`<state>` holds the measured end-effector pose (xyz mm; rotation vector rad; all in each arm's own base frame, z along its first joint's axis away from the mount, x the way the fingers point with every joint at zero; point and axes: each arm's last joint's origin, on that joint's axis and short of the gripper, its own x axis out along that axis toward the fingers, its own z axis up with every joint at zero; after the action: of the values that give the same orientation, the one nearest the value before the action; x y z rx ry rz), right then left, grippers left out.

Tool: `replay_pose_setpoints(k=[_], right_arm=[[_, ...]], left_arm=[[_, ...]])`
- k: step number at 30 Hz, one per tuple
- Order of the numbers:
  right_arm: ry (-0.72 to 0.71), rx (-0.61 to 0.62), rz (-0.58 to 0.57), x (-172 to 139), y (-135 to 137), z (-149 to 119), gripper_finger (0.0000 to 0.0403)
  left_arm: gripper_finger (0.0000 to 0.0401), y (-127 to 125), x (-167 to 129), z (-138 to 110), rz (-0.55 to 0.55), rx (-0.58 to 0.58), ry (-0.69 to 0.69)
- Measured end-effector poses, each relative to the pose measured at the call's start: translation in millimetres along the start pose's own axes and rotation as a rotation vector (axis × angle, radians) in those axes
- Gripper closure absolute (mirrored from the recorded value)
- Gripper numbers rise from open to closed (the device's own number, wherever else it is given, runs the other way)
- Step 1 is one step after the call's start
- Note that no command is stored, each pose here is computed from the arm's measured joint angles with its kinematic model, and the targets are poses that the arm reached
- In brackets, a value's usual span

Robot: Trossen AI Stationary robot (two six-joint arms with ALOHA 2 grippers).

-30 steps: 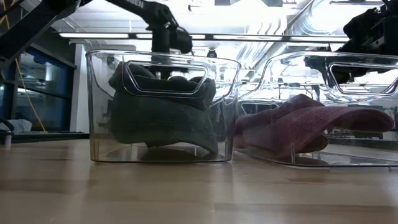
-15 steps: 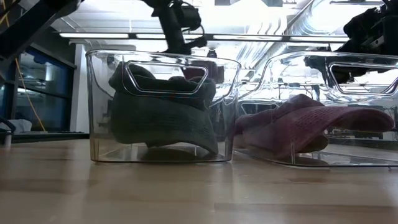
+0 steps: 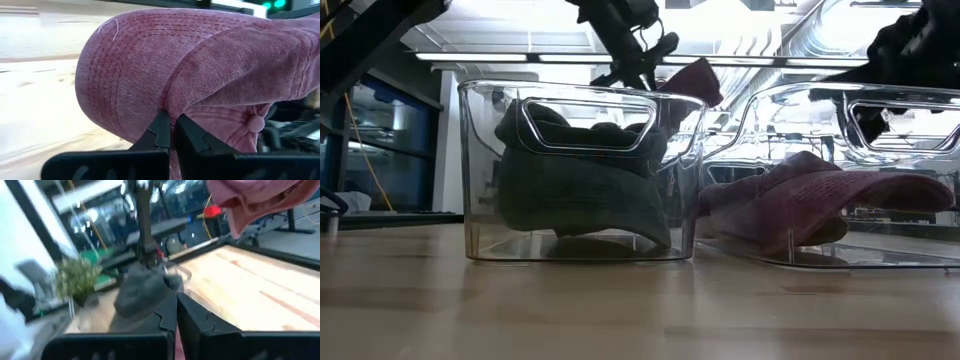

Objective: Pick & Place hat
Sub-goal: Put the red cap into the right transparent bin

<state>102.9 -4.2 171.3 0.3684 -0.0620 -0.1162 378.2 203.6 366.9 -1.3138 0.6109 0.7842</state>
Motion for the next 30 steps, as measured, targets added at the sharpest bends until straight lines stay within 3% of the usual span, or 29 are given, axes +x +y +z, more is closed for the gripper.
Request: replay_pose_setpoints(k=[8,20,26,30], right_arm=[[-0.134,0.076,-0.189,-0.8,-4.3,6.9,0.0399],[-0.278,-0.03,-0.22,-3.4,0.5,25.6,0.0399],[-0.278,-0.088,-0.306,-1.4,4.0,39.8,0.0378],[-0.292,-0.009,-0.364,2.9,5.0,47.4,0.0341]], left_arm=[[0.0401,-14.4,0.4,-2.5,-0.125,-0.042,-0.013],[0.0401,-22.5,0.5,-5.5,-0.175,-0.064,-0.053],[0.0401,-22.6,0.7,-5.6,-0.176,-0.063,-0.05],[0.0401,-22.5,0.9,-5.6,-0.175,-0.056,-0.05]])
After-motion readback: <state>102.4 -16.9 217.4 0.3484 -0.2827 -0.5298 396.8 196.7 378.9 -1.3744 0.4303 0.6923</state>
